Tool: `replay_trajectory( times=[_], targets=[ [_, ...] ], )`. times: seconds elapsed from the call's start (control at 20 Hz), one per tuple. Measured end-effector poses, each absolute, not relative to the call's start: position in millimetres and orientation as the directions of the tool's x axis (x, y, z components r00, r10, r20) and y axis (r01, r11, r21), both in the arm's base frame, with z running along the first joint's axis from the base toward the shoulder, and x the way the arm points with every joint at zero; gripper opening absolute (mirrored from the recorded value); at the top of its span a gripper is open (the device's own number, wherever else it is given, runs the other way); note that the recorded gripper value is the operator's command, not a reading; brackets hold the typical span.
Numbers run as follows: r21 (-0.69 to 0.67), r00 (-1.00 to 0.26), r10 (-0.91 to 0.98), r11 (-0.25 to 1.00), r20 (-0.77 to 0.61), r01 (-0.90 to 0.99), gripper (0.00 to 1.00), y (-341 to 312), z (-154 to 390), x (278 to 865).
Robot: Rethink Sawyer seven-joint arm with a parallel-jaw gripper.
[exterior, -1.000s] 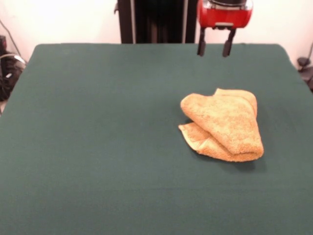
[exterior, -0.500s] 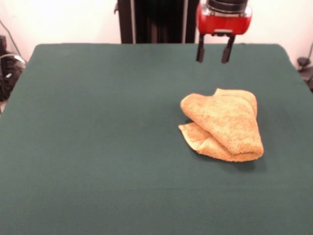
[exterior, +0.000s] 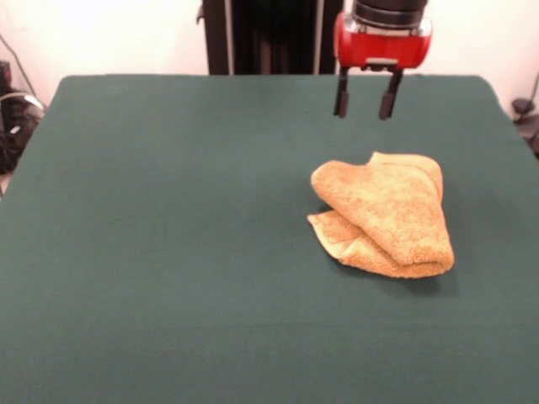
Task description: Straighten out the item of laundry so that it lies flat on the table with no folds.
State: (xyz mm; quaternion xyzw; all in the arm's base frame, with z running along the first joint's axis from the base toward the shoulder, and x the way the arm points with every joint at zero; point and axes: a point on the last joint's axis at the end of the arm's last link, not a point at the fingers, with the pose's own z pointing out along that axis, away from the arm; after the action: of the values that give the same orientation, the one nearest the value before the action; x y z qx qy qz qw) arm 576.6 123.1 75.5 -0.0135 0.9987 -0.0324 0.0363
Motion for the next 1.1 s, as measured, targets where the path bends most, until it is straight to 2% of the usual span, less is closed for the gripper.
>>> replay_trajectory(
  times=[1.1],
  targets=[
    [-0.082, -0.985, -0.003, 0.997, -0.172, 0.011, 1.0, 101.8, 77.1, 594.3]
  ],
)
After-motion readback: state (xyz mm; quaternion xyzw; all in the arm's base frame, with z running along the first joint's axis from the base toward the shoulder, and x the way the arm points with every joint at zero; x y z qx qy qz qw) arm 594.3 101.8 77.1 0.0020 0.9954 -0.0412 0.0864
